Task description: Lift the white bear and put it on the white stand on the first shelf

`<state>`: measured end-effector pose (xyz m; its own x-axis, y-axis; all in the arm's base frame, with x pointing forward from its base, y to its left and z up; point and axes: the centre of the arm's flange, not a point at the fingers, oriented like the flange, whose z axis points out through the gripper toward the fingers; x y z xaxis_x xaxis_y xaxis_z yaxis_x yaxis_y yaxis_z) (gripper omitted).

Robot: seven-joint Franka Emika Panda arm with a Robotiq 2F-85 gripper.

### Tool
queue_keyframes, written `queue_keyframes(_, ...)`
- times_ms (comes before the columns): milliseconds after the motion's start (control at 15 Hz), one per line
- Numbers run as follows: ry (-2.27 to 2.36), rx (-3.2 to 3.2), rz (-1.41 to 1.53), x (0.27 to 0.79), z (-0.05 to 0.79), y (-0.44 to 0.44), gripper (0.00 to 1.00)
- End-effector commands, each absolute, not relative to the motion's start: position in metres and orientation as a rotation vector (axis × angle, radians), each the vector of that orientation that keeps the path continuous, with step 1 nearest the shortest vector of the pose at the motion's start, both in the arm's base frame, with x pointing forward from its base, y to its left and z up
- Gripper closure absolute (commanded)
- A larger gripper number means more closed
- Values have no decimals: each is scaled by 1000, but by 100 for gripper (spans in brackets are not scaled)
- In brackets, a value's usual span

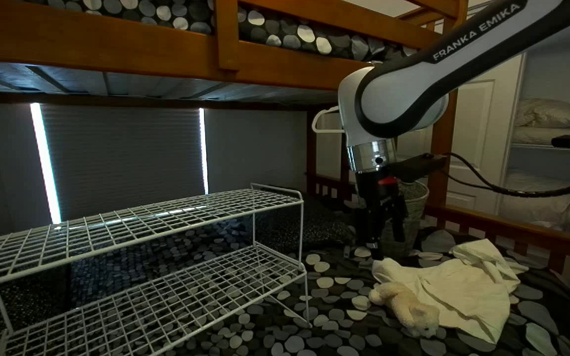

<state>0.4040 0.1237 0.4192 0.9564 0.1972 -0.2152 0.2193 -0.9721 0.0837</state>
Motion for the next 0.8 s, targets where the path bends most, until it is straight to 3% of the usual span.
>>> queue_keyframes(0, 200, 2993, -417, 414, 381, 82, 0)
queue_keyframes(267, -20, 3000, -536, 421, 326, 19, 0)
queue_keyframes(733, -274, 3072, -374, 446, 255, -27, 0)
